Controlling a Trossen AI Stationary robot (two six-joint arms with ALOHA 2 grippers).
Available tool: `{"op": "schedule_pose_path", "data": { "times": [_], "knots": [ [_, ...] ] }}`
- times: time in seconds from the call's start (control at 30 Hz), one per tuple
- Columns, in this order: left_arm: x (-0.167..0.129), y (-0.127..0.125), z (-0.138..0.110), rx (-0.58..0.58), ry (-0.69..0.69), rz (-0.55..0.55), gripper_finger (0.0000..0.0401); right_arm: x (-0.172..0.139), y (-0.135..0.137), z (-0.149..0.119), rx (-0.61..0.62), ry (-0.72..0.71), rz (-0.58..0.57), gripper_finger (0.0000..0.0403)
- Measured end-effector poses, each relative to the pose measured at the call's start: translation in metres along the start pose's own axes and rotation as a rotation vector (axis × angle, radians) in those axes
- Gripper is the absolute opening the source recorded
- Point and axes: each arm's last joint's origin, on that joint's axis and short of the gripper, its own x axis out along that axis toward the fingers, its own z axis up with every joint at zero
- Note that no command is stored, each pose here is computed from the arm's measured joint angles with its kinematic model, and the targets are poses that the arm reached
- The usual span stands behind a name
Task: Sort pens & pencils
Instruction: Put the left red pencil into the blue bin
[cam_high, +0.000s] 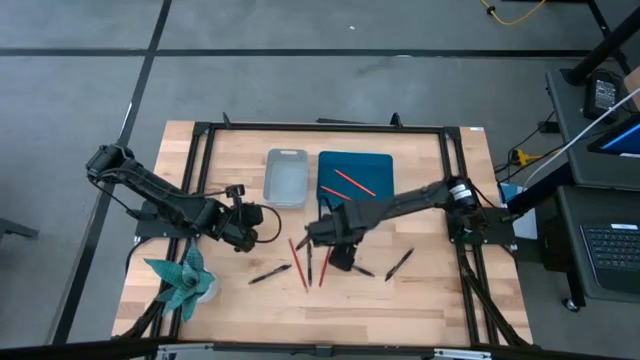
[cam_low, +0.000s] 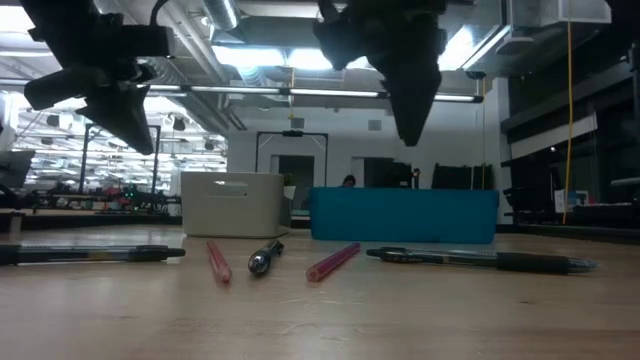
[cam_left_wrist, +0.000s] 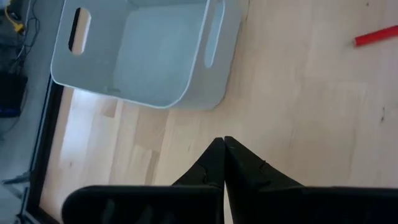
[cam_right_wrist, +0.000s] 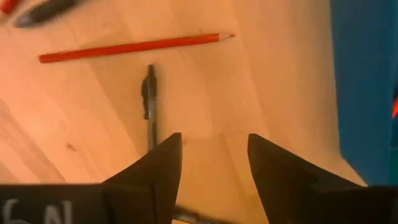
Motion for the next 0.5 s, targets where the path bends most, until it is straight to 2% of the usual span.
{"op": "schedule_pose_path", "data": {
  "times": [0.3, 0.5],
  "knots": [
    [0.01, 0.016, 0.008, -0.023, -0.024, 0.134, 0.0, 0.039, -0.002, -0.012, 0.088, 0.066, -0.053, 0.0185],
    [0.013, 0.038, 0.029, -0.093, -0.03, 0.168, 0.0, 0.062, -0.004, -0.016, 0.177, 0.061, -0.054, 0.0184]
  ]
}}
